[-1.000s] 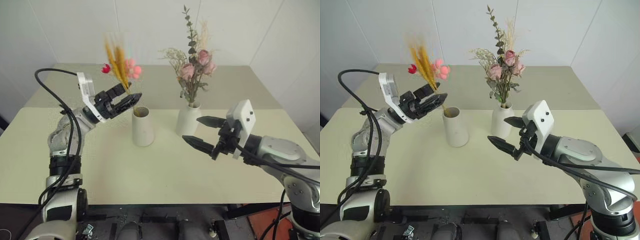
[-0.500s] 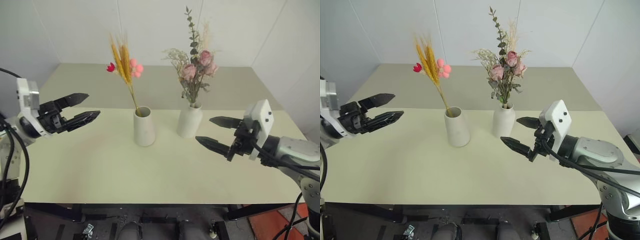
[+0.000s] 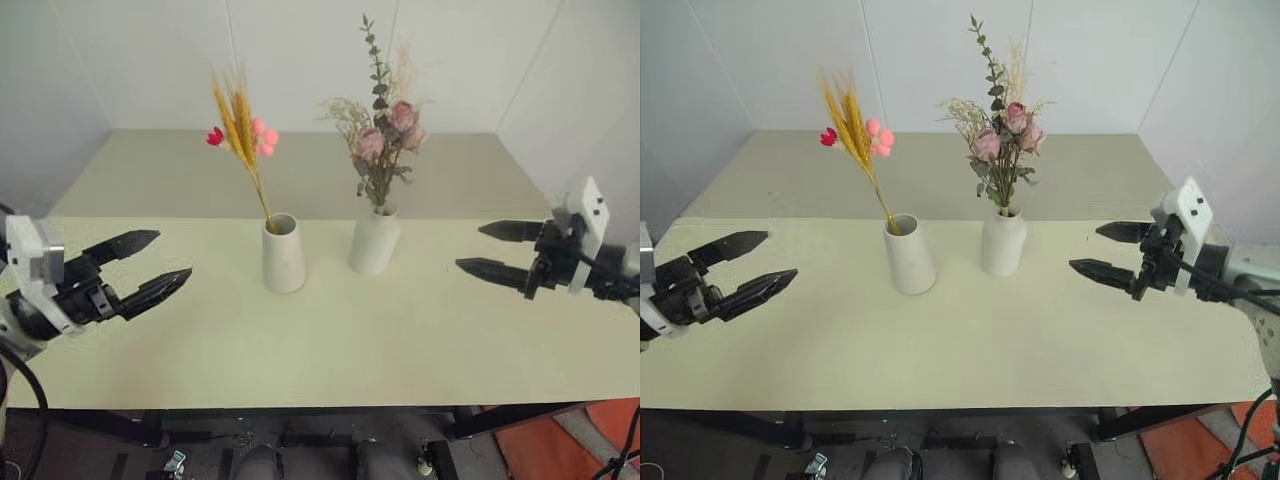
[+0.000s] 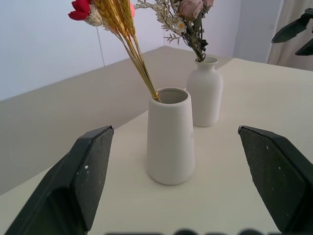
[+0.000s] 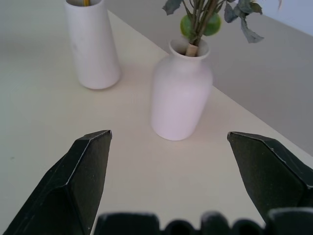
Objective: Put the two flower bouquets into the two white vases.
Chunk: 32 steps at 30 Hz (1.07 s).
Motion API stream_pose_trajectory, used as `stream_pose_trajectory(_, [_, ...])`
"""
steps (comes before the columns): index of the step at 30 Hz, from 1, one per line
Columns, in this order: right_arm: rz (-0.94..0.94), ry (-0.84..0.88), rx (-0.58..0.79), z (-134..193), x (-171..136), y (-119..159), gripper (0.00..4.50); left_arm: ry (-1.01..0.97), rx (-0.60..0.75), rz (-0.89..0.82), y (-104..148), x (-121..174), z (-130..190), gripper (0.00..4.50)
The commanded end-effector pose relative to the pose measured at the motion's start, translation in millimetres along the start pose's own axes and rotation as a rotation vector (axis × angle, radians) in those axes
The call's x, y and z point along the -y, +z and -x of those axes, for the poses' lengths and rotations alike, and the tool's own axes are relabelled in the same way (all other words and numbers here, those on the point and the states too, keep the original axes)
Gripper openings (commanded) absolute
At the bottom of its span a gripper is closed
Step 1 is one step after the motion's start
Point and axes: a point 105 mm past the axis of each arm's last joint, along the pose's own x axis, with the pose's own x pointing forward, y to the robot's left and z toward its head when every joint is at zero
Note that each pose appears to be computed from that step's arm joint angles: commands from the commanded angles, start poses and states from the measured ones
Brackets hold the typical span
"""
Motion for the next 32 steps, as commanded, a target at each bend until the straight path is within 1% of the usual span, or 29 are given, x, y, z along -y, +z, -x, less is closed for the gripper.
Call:
stream_pose_trajectory(1, [0.064, -0.007, 0.008, 3.2, 10.3, 8.9, 4.5, 0.016, 0.038, -0.052, 17.1, 5.2, 3.7, 4.45])
stream_pose_trajectory(6, [0.075, 0.012, 0.006, 2.0, 6.1, 8.7, 4.5, 0.009, 0.044, -0.054, 20.2, 3.6, 0.2, 4.45])
stream_pose_trajectory(13, [0.078, 0.013, 0.009, 5.3, -3.7, 15.6, 4.5, -0.055, 0.094, -0.069, 27.7, 1.9, -19.2, 4.45])
stream_pose_trajectory(16, [0.083, -0.025, -0.001, 9.1, -5.4, 17.3, 4.5, -0.084, 0.12, -0.039, 25.5, 1.2, -26.8, 4.45])
stream_pose_trajectory(20, [0.075, -0.061, -0.003, 17.3, -10.9, 16.7, 4.5, -0.123, 0.083, -0.012, 15.6, 0.2, -32.8, 4.45])
stream_pose_trajectory(26, [0.059, -0.112, -0.015, 24.6, -18.4, 10.4, 4.5, -0.132, 0.112, -0.023, 20.5, -11.3, -45.1, 4.45])
stream_pose_trajectory(32, [0.057, -0.13, -0.043, 32.0, -18.9, 7.6, 4.5, -0.181, 0.116, -0.02, 18.2, -6.6, -53.1, 4.45])
